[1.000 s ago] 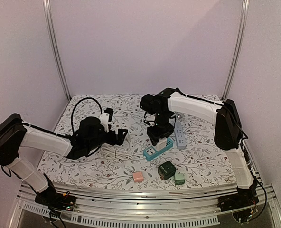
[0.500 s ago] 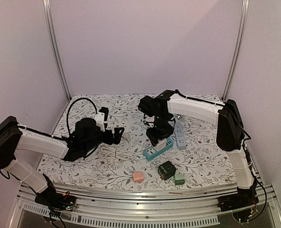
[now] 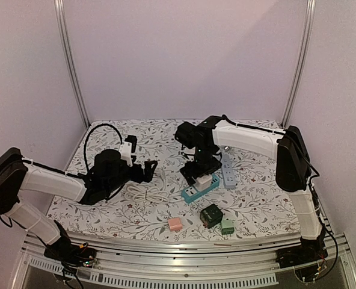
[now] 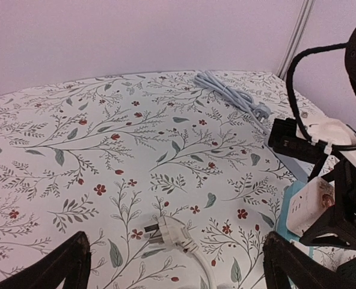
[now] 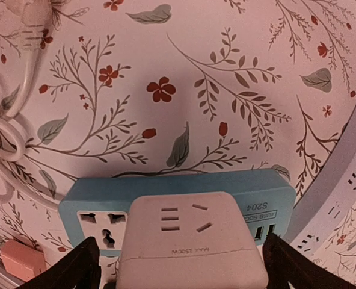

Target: Insert the plug

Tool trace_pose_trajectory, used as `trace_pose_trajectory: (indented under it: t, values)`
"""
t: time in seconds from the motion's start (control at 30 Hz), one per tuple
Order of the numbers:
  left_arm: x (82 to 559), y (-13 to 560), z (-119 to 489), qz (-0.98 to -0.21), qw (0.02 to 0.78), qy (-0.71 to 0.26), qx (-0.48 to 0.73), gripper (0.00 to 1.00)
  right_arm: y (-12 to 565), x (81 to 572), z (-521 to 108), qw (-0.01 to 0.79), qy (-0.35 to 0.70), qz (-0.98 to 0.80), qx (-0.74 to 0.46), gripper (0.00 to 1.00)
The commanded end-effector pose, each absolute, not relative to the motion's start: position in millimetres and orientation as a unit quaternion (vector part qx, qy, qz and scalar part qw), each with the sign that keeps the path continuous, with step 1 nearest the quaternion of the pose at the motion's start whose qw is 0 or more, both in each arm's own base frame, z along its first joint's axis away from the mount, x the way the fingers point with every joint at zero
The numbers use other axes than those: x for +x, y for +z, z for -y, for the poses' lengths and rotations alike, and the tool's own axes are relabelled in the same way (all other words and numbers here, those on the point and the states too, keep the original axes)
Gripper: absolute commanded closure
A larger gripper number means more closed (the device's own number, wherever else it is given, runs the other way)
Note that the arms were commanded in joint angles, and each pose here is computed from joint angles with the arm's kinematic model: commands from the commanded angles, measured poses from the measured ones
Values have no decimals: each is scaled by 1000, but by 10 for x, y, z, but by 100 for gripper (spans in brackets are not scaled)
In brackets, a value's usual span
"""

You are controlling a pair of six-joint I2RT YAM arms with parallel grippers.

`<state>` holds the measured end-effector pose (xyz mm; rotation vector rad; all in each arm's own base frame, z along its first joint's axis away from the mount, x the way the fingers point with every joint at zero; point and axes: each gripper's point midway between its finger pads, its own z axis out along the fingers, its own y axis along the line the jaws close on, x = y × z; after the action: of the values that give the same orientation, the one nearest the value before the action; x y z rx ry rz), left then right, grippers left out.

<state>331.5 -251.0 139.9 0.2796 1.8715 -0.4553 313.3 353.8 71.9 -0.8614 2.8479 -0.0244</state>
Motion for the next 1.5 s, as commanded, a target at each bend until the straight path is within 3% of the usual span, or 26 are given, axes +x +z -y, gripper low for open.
trace_pose_trajectory:
  t: [0.0, 0.37, 0.83, 1.13, 1.47]
  values:
    - [3318, 1455, 2447, -789, 571, -198, 112, 1, 1039, 3255, -3662, 143, 18, -948, -283, 1]
    - [3316, 1450, 2443, -789, 571, -196, 114, 1, 1695, 3164, -3593, 198, 55, -937, -282, 1]
    - [3099, 1597, 2665, -765, 583, -216, 171, 1, 1756, 2840, -3336, 267, 89, -918, -281, 1]
    - [2644, 1459, 3172, -731, 567, -240, 295, 4, 1855, 2705, -3063, 330, 118, -900, -260, 1]
    - [2181, 1036, 3244, -717, 527, -271, 368, 6, 1928, 2590, -2986, 341, 136, -889, -274, 1]
